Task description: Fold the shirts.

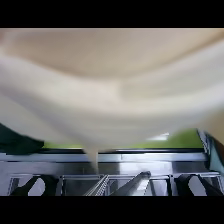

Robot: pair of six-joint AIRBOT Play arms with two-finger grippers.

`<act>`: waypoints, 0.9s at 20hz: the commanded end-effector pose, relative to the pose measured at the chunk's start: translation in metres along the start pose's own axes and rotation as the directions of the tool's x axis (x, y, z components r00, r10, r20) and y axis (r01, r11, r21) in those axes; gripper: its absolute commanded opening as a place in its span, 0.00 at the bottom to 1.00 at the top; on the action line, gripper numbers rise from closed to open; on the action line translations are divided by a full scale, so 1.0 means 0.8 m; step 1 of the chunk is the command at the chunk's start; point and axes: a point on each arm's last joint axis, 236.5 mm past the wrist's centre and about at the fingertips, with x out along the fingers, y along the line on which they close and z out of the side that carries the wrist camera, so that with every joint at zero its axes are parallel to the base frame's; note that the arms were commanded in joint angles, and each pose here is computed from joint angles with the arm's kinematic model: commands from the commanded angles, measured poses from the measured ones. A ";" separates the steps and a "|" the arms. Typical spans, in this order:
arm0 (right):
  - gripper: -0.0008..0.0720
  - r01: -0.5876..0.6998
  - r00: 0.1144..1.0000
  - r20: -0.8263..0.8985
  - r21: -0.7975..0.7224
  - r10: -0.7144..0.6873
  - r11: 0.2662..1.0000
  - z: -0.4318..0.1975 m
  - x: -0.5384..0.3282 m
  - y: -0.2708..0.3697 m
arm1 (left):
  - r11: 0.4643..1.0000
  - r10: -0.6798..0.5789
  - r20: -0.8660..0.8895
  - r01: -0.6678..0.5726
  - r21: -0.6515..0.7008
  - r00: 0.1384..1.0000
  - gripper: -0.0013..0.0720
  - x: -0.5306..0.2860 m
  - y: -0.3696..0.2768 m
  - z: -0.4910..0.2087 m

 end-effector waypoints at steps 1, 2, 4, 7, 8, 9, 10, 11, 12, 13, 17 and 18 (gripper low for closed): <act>0.03 -0.046 0.947 -0.286 0.325 0.145 0.944 -0.172 0.032 -0.056 | 0.972 -0.160 -0.240 0.111 -0.206 0.958 0.05 0.092 0.051 -0.108; 0.03 -0.040 0.899 -0.378 0.432 0.221 0.901 -0.245 0.038 -0.064 | 0.954 -0.218 -0.325 0.132 -0.268 0.920 0.05 0.127 0.064 -0.159; 0.03 0.026 0.778 -0.516 0.597 0.359 0.802 -0.392 0.037 -0.065 | 0.914 -0.324 -0.453 0.152 -0.375 0.831 0.05 0.189 0.076 -0.263; 0.03 0.202 0.629 -0.614 0.722 0.477 0.662 -0.599 0.020 -0.044 | 0.859 -0.433 -0.561 0.133 -0.495 0.705 0.05 0.266 0.085 -0.422; 0.03 0.266 0.606 -0.637 0.726 0.476 0.634 -0.660 0.016 -0.041 | 0.846 -0.455 -0.585 0.121 -0.519 0.672 0.05 0.283 0.090 -0.470; 0.03 0.327 0.587 -0.667 0.713 0.458 0.620 -0.717 0.011 -0.043 | 0.832 -0.463 -0.603 0.085 -0.548 0.650 0.04 0.300 0.101 -0.516; 0.03 0.399 0.568 -0.705 0.687 0.425 0.607 -0.775 0.005 -0.048 | 0.819 -0.467 -0.615 0.048 -0.571 0.635 0.05 0.313 0.112 -0.554; 0.03 0.456 0.556 -0.733 0.663 0.392 0.594 -0.819 -0.002 -0.054 | 0.807 -0.469 -0.625 0.016 -0.590 0.623 0.04 0.322 0.125 -0.584; 0.03 0.498 0.540 -0.758 0.639 0.366 0.587 -0.855 -0.009 -0.057 | 0.795 -0.476 -0.630 -0.005 -0.606 0.613 0.03 0.329 0.138 -0.606; 0.03 0.522 0.532 -0.773 0.621 0.345 0.585 -0.876 -0.012 -0.062 | 0.789 -0.477 -0.630 -0.017 -0.614 0.613 0.03 0.336 0.150 -0.617; 0.29 0.519 0.568 -0.776 0.597 0.275 0.612 -0.868 0.006 -0.098 | 0.786 -0.443 -0.611 -0.044 -0.617 0.656 0.40 0.357 0.193 -0.600; 0.51 0.487 0.581 -0.758 0.616 0.296 0.619 -0.849 0.012 -0.104 | 0.778 -0.433 -0.604 -0.061 -0.625 0.669 0.61 0.357 0.204 -0.586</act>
